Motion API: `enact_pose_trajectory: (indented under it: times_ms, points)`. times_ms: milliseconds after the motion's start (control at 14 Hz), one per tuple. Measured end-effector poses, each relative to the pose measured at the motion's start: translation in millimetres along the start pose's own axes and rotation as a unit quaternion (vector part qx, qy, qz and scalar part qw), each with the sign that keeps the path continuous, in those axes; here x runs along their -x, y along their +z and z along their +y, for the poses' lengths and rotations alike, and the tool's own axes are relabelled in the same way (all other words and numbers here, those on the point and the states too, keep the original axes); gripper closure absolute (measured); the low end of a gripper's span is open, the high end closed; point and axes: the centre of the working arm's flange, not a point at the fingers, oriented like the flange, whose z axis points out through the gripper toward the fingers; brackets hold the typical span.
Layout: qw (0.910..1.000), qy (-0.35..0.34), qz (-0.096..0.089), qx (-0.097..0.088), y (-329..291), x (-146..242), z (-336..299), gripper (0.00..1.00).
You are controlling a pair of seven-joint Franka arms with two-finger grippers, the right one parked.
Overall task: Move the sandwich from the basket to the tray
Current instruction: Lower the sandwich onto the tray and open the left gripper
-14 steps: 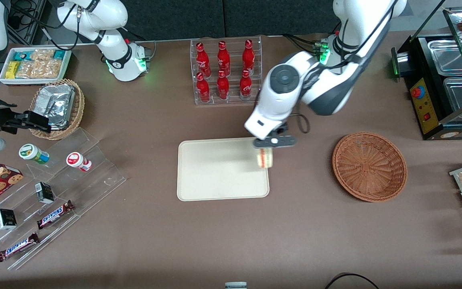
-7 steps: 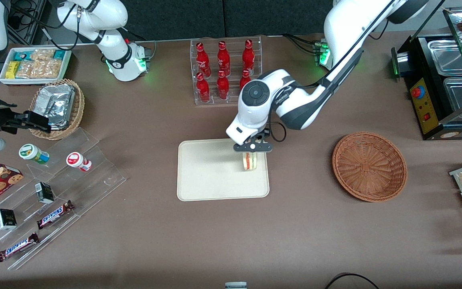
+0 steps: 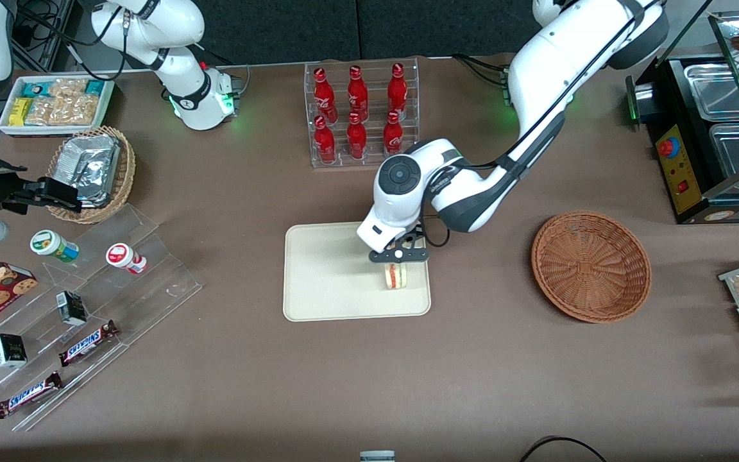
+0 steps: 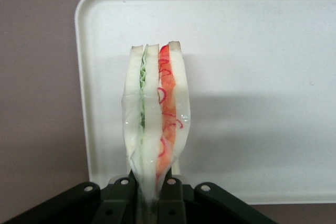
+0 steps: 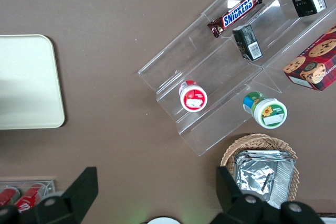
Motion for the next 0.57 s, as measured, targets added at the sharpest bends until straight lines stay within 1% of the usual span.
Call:
enact_pose_trajectory:
  times_ms: [143,286,357,571]
  points:
    - [1.0,0.0,0.005,0.001,12.4,5.6,7.5,0.85]
    - [1.0,0.004,0.007,-0.004,21.2,8.6,10.4,0.85]
    - [1.0,0.005,0.005,-0.005,24.3,10.1,11.7,0.8]
    - [1.0,0.004,0.004,-0.005,27.7,9.9,12.0,0.5]
